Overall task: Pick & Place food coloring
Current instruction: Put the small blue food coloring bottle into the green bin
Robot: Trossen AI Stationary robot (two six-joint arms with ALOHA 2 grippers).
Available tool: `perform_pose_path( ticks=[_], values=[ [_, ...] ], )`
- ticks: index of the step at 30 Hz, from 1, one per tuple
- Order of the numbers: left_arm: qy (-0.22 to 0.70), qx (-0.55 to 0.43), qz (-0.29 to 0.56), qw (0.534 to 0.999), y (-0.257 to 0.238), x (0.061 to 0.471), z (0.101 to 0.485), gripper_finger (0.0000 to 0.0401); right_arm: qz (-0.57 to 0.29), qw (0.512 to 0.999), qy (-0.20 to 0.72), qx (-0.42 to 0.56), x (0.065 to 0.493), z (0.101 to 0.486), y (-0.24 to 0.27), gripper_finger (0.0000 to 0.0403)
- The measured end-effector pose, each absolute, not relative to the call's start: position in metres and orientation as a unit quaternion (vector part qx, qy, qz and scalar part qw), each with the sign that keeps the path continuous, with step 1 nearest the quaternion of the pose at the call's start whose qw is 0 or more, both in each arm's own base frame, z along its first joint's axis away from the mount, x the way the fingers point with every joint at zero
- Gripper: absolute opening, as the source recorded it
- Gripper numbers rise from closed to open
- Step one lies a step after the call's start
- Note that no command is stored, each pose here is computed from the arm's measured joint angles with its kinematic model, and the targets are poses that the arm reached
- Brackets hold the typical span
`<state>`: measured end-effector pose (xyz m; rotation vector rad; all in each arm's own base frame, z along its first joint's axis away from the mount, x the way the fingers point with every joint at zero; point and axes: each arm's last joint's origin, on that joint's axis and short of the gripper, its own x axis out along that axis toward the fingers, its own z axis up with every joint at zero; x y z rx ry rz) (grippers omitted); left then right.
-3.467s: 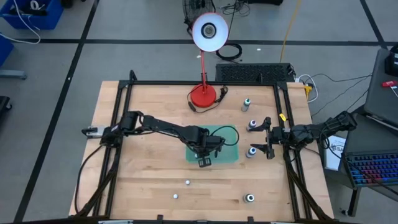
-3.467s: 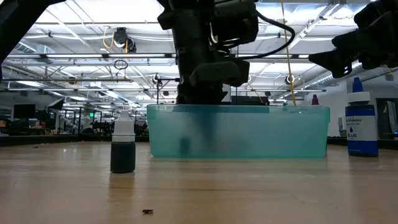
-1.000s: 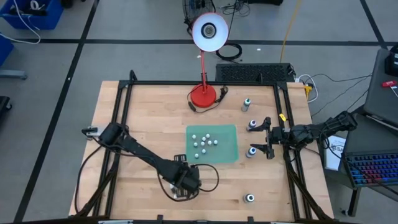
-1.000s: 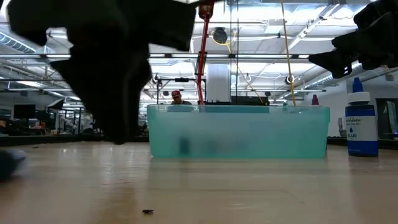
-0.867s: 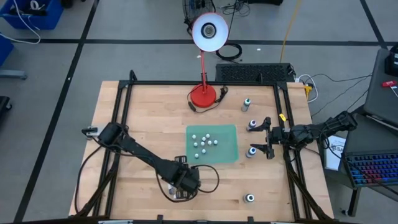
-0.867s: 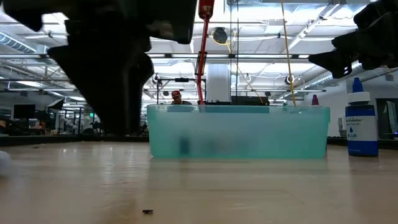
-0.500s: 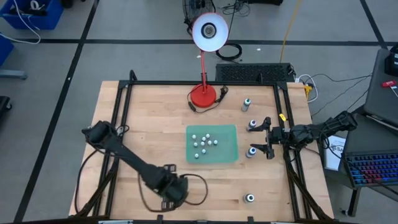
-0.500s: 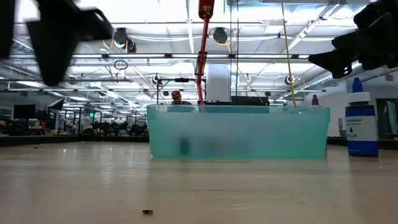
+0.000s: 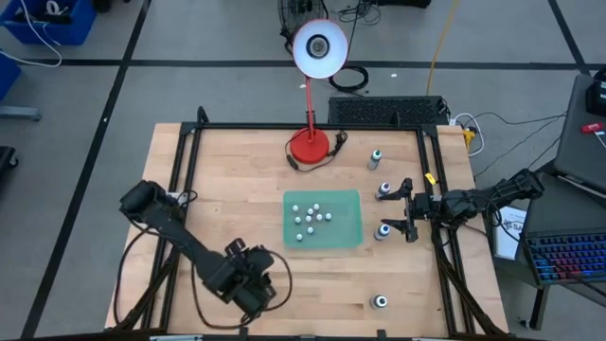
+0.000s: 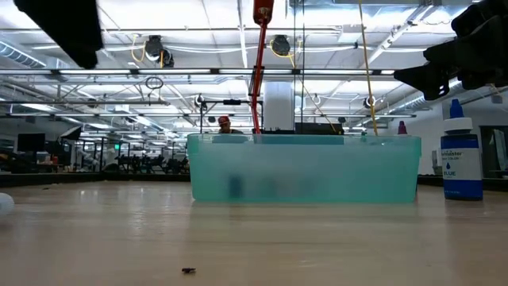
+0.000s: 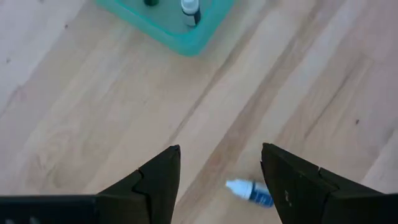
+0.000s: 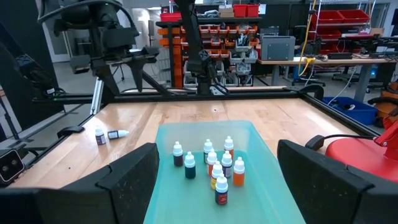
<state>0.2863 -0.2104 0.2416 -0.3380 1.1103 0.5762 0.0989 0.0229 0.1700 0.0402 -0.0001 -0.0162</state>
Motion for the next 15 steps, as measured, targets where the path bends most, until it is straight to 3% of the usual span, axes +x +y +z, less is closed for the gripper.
perform_pose_path(
  ticks=[8, 15],
  values=[
    [0.485, -0.392, 0.398, 0.673, -0.168, 0.315, 0.24, 0.0225, -0.008, 1.0, 0.0, 0.02, 0.099, 0.17, 0.023, 0.0313],
    [0.41, -0.529, 0.386, 0.635, -0.176, 0.333, 0.242, 0.0225, -0.008, 1.0, 0.0, 0.02, 0.099, 0.17, 0.023, 0.0313]
  ],
)
